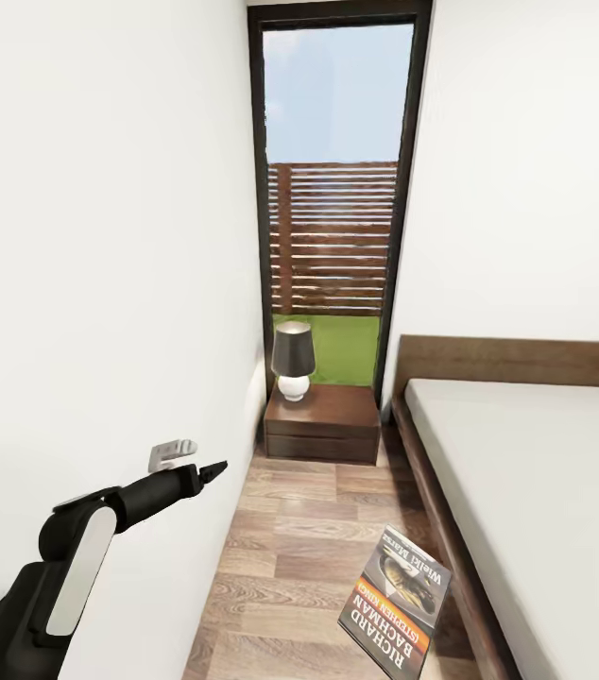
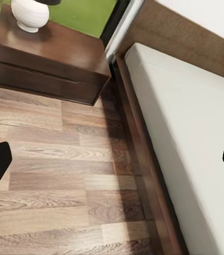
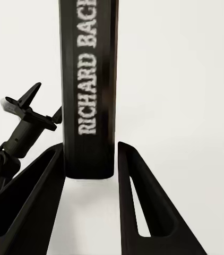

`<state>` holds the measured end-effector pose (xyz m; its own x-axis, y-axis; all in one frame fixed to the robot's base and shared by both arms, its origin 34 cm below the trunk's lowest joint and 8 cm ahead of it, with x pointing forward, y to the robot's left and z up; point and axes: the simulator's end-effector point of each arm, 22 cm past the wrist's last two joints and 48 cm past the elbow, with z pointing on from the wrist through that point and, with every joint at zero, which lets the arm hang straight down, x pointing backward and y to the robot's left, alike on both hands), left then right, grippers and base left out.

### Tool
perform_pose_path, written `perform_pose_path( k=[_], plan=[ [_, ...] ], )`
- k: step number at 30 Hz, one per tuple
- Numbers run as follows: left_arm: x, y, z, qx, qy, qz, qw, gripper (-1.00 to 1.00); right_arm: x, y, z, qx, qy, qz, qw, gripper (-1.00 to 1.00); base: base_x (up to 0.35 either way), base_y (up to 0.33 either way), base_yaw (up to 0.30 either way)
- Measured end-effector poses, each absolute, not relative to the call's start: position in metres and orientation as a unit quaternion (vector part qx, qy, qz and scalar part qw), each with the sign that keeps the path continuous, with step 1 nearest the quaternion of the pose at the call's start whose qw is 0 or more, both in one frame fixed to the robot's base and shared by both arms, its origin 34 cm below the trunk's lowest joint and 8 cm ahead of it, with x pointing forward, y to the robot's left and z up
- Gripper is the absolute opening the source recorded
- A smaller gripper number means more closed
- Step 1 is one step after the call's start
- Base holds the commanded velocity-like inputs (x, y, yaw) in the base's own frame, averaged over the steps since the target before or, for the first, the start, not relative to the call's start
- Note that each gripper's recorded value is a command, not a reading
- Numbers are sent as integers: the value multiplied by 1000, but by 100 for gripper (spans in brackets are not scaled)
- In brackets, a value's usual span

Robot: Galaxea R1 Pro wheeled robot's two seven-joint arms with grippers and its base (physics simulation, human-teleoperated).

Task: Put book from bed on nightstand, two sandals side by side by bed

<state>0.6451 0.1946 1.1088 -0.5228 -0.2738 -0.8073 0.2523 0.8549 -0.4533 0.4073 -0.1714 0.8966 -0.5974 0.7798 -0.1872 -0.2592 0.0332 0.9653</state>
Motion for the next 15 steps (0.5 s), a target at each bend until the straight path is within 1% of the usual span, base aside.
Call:
perform_pose_path(
  k=[11, 15],
  plan=[
    [645, 195, 1109, -6, 830, -269, 489, 100, 407, -172, 897, 217, 602, 661, 393, -100, 289, 0, -4],
    [645, 195, 1109, -7, 830, -269, 489, 100, 407, -172, 897, 216, 602, 661, 393, -100, 289, 0, -76]
  ],
)
